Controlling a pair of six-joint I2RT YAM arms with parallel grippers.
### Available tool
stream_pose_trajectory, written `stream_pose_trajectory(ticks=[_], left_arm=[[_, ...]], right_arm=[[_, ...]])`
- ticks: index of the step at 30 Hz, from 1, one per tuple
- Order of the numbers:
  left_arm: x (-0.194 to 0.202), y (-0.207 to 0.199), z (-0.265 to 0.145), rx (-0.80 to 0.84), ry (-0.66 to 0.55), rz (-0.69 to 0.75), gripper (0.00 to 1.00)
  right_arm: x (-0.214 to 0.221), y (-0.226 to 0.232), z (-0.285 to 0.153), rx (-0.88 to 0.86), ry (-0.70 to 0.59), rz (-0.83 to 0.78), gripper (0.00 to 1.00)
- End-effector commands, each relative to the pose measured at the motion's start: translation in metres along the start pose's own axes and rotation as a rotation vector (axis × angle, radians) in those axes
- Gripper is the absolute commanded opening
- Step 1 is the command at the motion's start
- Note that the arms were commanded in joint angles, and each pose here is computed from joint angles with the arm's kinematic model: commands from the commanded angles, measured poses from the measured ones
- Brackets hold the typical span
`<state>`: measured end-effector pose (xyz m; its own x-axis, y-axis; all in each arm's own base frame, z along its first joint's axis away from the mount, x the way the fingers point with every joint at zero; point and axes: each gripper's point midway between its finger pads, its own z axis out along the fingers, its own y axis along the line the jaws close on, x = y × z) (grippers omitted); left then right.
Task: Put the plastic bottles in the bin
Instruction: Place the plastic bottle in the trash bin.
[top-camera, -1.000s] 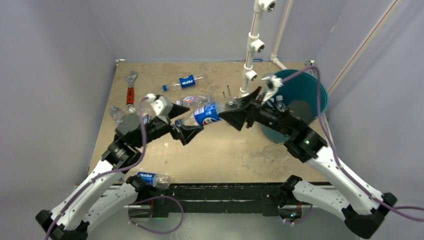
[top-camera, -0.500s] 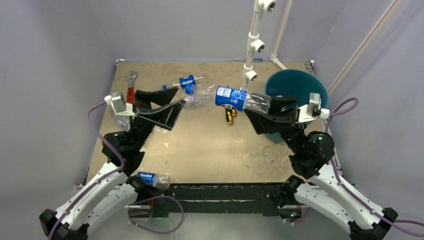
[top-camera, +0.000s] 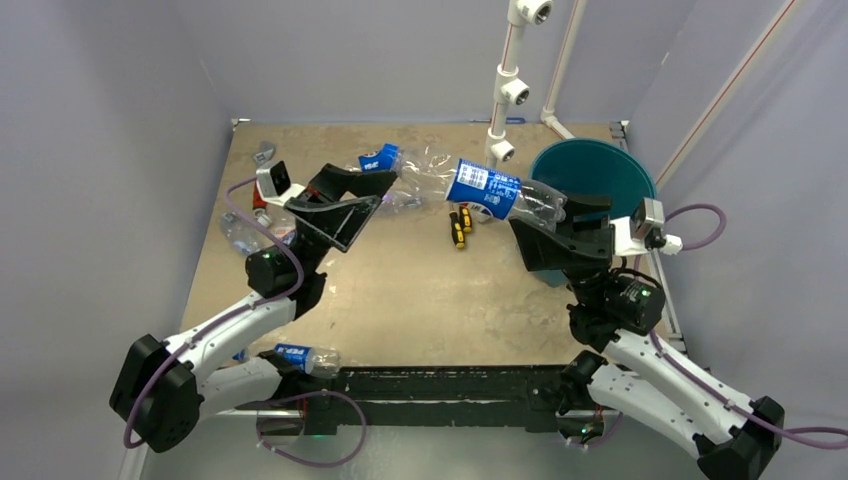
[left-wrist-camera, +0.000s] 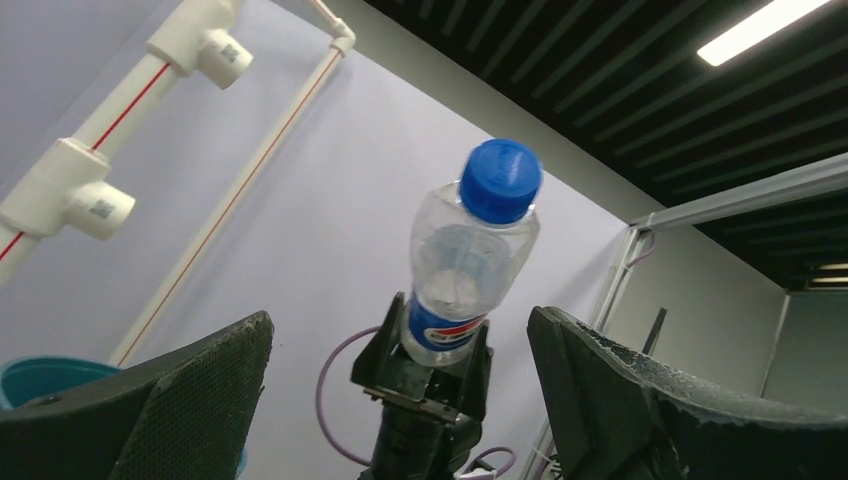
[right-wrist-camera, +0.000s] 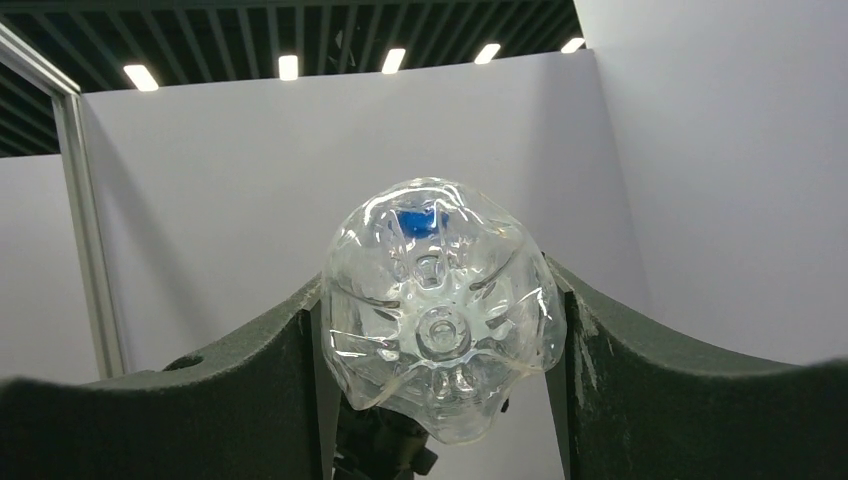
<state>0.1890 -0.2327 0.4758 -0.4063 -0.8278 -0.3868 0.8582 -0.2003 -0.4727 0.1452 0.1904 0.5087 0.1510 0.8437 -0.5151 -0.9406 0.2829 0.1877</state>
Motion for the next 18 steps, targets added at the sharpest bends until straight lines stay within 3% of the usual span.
stream_pose_trajectory(ticks=[1, 14, 18], left_arm=[[-0.011, -0.061, 0.012, 0.228, -0.037, 0.043, 0.99], [0.028, -0.038, 0.025, 0.17, 0.024, 0.093, 0.99], [0.028, -0.031, 0.027, 0.152, -0.006, 0.1, 0.93]], right_arm=[[0.001, -0.002, -0.002, -0.013, -0.054, 0.042, 0.21], [0.032, -0.012, 0.003, -0.012, -0.057, 0.162, 0.19], [0.045, -0.013, 0.002, -0.003, -0.029, 0.176, 0.19]])
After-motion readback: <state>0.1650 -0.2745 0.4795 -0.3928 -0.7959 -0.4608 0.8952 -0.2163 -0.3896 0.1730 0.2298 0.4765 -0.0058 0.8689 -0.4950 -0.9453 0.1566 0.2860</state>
